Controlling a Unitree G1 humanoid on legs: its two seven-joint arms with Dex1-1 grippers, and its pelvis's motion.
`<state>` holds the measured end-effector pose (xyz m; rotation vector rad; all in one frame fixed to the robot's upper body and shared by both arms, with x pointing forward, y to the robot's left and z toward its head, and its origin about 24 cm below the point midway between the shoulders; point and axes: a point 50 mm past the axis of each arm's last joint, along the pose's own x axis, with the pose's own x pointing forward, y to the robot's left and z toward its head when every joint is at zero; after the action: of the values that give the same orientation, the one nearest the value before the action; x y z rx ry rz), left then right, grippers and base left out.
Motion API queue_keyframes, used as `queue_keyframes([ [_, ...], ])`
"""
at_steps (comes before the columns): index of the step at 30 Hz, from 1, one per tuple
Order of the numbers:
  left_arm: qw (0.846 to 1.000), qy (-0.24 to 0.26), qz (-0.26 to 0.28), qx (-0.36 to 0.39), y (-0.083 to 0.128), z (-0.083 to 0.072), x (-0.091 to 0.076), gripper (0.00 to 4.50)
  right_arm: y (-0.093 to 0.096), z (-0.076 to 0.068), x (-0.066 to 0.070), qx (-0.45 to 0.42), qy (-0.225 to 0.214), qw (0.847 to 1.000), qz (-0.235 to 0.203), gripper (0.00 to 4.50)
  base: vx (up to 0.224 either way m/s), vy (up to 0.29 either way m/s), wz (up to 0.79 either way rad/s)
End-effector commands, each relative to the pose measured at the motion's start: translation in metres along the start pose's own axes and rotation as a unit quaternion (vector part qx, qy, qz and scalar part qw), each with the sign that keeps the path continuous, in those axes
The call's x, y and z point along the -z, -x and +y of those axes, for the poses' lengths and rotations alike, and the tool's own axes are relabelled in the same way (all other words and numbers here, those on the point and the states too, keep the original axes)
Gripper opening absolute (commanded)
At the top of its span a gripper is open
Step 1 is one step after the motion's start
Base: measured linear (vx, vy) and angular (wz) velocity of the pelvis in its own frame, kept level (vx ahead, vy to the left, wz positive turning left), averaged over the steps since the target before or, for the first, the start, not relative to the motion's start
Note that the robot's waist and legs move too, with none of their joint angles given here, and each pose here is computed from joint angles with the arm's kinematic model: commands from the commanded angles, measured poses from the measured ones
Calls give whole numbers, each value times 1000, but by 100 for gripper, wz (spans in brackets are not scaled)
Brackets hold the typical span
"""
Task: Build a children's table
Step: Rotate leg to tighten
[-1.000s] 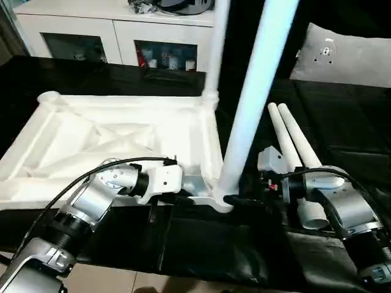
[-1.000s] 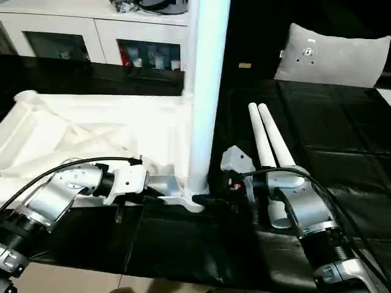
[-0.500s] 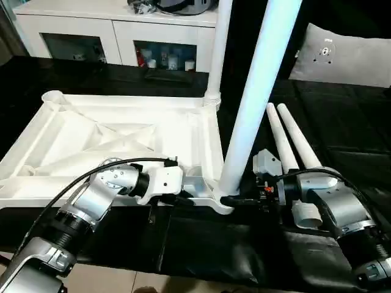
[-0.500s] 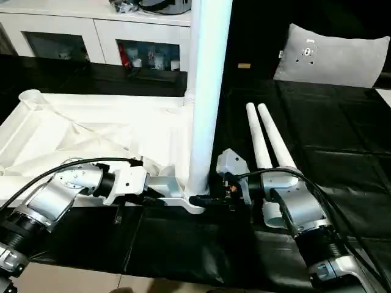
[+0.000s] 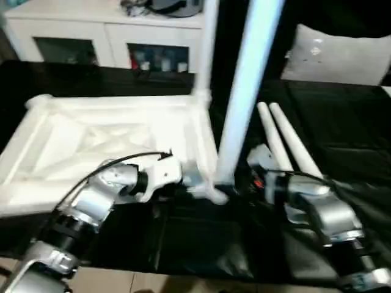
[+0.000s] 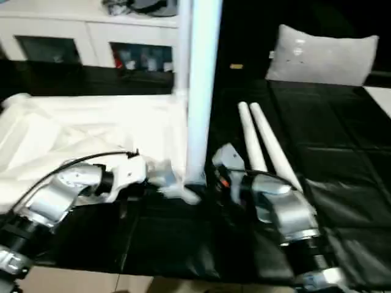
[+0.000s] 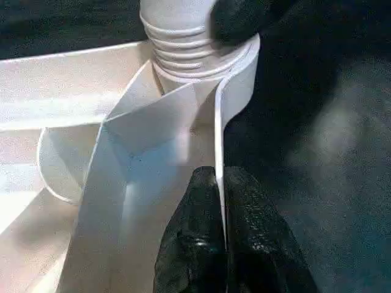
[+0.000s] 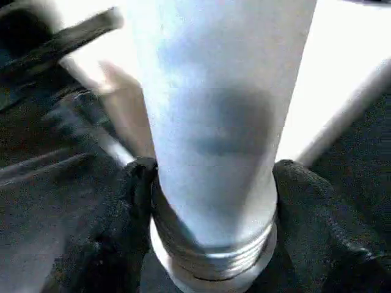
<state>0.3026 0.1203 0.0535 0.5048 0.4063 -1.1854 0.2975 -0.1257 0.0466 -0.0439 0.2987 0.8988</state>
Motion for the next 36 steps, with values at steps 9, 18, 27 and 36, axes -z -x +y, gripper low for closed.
queue_keyframes([
  [9,978,83,-41,-187,-39,8,-47,0,-35,5,0,196,-52,979,-8,301,0,0,0],
  [18,985,48,-18,-166,-29,9,-35,0,-23,-1,-7,169,-27,985,-39,404,0,0,0],
  [27,997,-13,-6,-79,-13,5,-19,0,7,-9,-5,43,66,997,-12,445,0,0,0],
  [36,991,-106,28,78,5,-10,-2,0,33,-13,-9,-95,99,990,26,445,0,0,0],
])
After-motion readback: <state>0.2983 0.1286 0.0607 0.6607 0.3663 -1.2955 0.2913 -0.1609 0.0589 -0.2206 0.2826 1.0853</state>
